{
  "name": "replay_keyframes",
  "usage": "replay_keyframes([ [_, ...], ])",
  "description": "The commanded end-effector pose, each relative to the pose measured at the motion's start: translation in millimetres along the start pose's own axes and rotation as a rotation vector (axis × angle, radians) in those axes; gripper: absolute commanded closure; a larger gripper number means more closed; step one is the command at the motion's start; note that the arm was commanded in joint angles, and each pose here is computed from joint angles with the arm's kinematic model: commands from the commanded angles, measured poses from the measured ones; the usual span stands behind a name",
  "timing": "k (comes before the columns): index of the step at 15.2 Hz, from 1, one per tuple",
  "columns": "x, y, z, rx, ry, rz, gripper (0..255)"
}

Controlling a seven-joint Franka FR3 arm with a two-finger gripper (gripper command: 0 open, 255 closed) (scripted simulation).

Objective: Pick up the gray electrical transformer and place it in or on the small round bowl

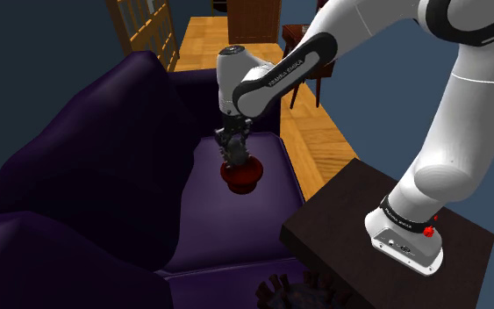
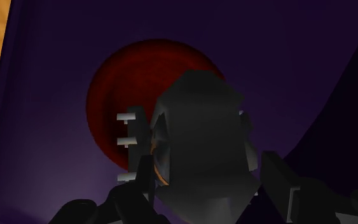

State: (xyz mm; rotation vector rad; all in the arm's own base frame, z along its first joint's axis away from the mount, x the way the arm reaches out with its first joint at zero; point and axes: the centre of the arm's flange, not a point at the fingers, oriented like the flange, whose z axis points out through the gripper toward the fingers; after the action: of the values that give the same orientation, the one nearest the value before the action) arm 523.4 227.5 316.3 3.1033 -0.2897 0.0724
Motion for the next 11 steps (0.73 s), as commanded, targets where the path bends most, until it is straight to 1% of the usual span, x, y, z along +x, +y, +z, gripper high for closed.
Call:
replay_keyframes([
  [1, -8, 22, -4, 0.0, 0.0, -0.001, 255],
  [2, -10, 33, -6, 0.0, 0.0, -0.001, 255],
  [11, -13, 33, 42, 0.0, 0.0, -0.001, 255],
])
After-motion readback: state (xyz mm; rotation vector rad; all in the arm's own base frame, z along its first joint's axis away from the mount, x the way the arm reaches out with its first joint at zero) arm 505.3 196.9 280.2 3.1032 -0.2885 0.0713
